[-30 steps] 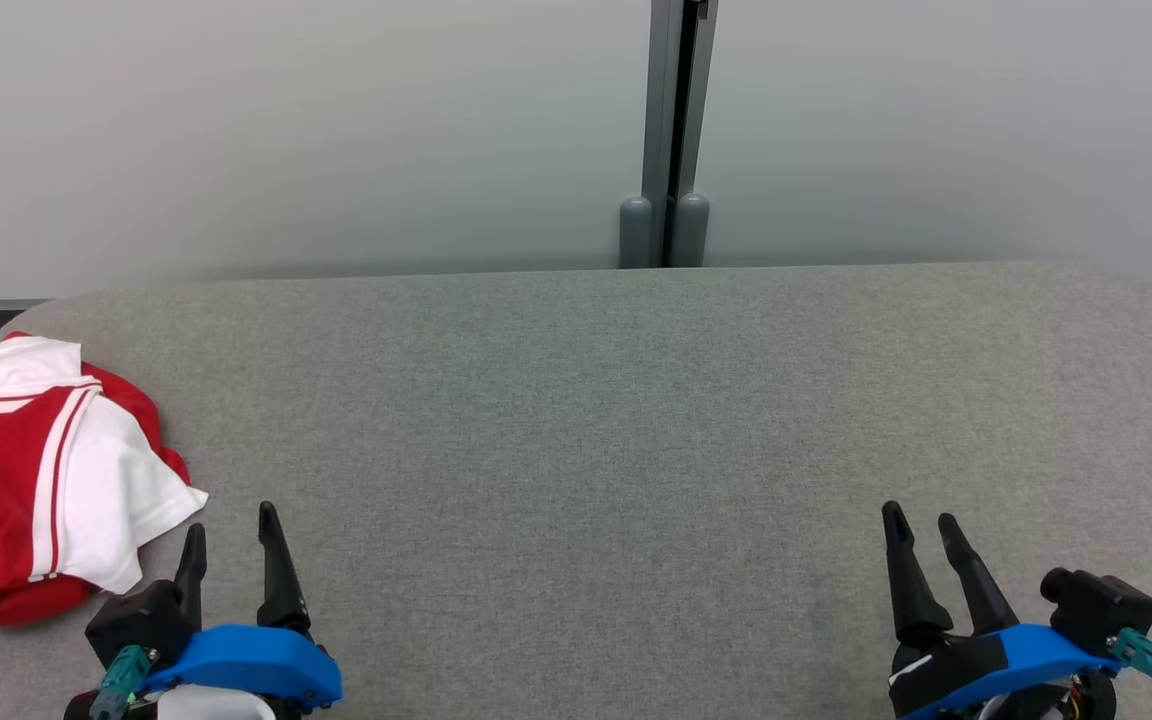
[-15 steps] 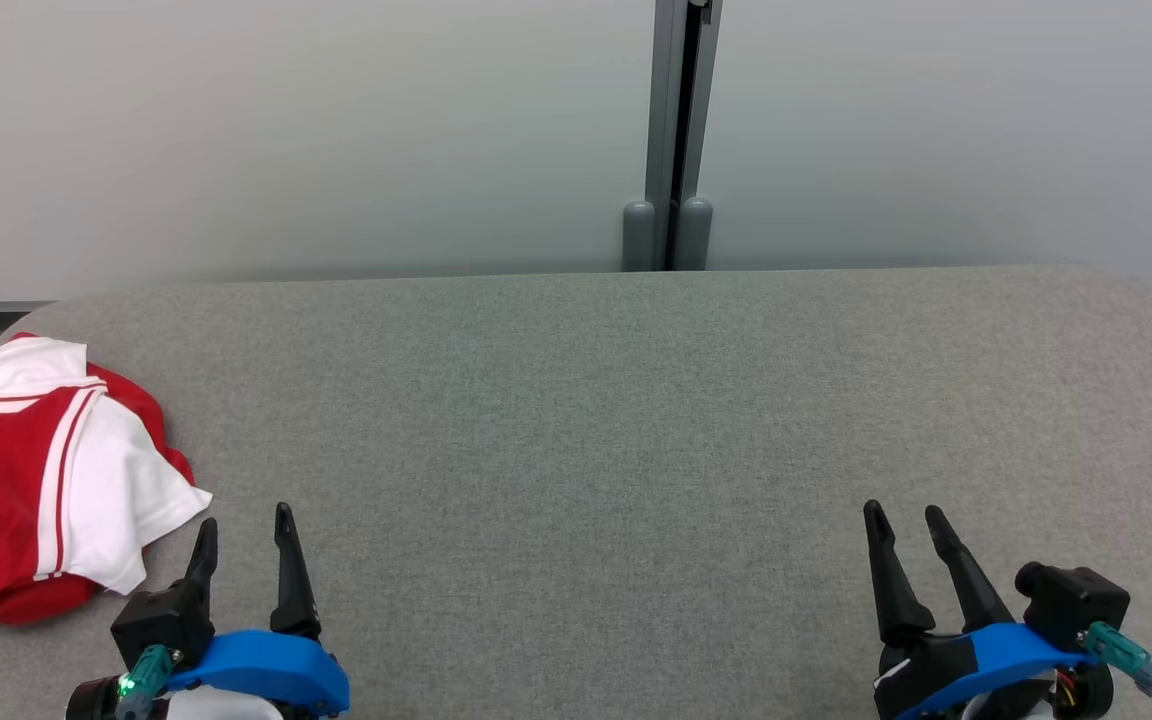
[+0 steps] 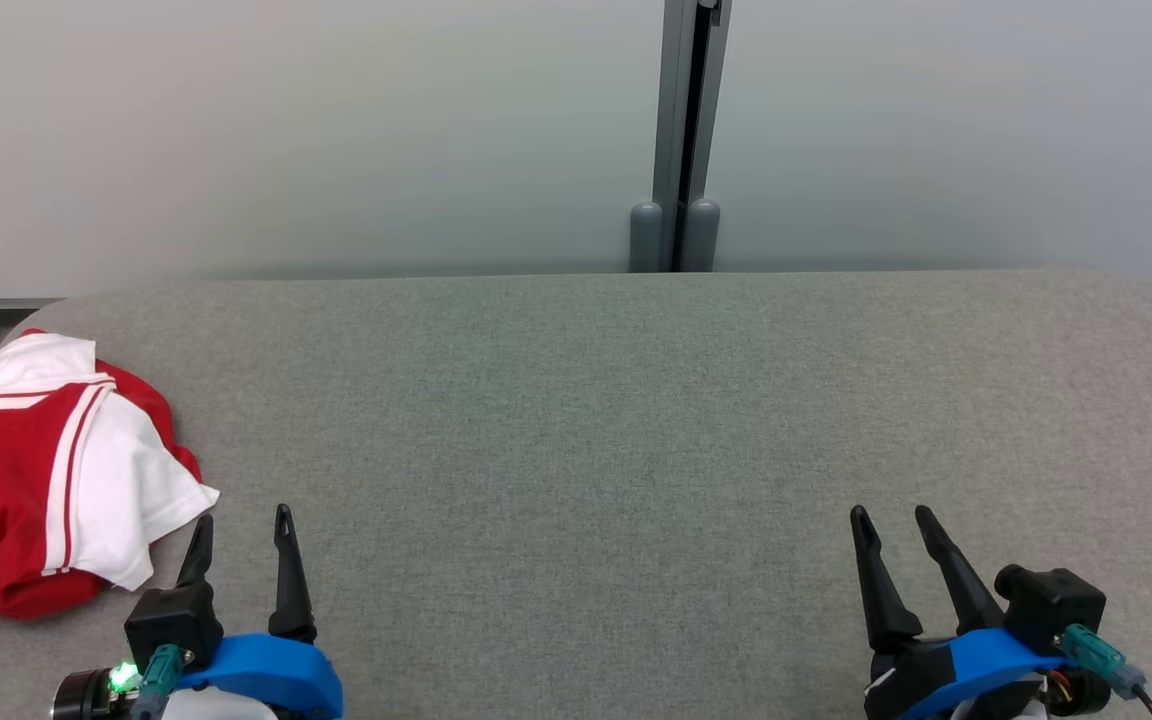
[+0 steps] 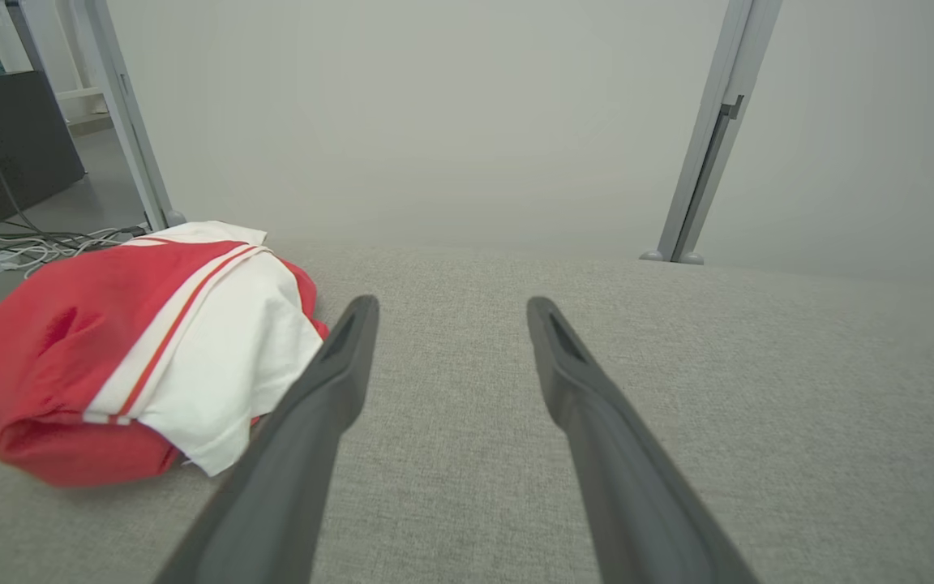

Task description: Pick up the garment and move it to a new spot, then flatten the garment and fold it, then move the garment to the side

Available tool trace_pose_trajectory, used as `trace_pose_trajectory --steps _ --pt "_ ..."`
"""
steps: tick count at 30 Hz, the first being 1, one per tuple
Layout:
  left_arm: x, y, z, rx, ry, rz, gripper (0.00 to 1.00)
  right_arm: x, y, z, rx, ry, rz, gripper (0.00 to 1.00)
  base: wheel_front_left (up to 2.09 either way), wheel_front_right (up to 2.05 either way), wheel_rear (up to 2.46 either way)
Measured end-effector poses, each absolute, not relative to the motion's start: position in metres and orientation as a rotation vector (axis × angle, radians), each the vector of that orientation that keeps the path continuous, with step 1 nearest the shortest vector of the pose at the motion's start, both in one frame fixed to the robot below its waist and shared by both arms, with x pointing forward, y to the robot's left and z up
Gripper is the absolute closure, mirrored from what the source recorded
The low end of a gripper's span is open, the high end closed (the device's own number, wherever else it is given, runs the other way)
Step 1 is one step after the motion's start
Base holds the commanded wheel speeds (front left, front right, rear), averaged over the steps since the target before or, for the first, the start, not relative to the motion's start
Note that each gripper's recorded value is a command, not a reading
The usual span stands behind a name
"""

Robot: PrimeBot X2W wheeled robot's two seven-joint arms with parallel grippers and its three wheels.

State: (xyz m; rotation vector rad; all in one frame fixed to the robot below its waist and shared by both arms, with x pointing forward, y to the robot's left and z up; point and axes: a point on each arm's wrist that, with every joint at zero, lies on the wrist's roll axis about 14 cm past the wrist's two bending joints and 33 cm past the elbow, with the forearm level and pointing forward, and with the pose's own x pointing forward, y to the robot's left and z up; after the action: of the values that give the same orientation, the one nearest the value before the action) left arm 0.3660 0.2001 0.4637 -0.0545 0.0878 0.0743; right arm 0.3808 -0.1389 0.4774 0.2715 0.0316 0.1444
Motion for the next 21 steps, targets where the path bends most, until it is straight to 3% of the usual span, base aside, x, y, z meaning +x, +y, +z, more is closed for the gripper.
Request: trace_pose_trajectory --steps 21 --pt "0.3640 0.2049 0.4661 -0.049 0.078 0.088 0.00 0.3806 -0.1431 0.4766 0.243 0.032 0.136 0.00 0.00 0.00 0.00"
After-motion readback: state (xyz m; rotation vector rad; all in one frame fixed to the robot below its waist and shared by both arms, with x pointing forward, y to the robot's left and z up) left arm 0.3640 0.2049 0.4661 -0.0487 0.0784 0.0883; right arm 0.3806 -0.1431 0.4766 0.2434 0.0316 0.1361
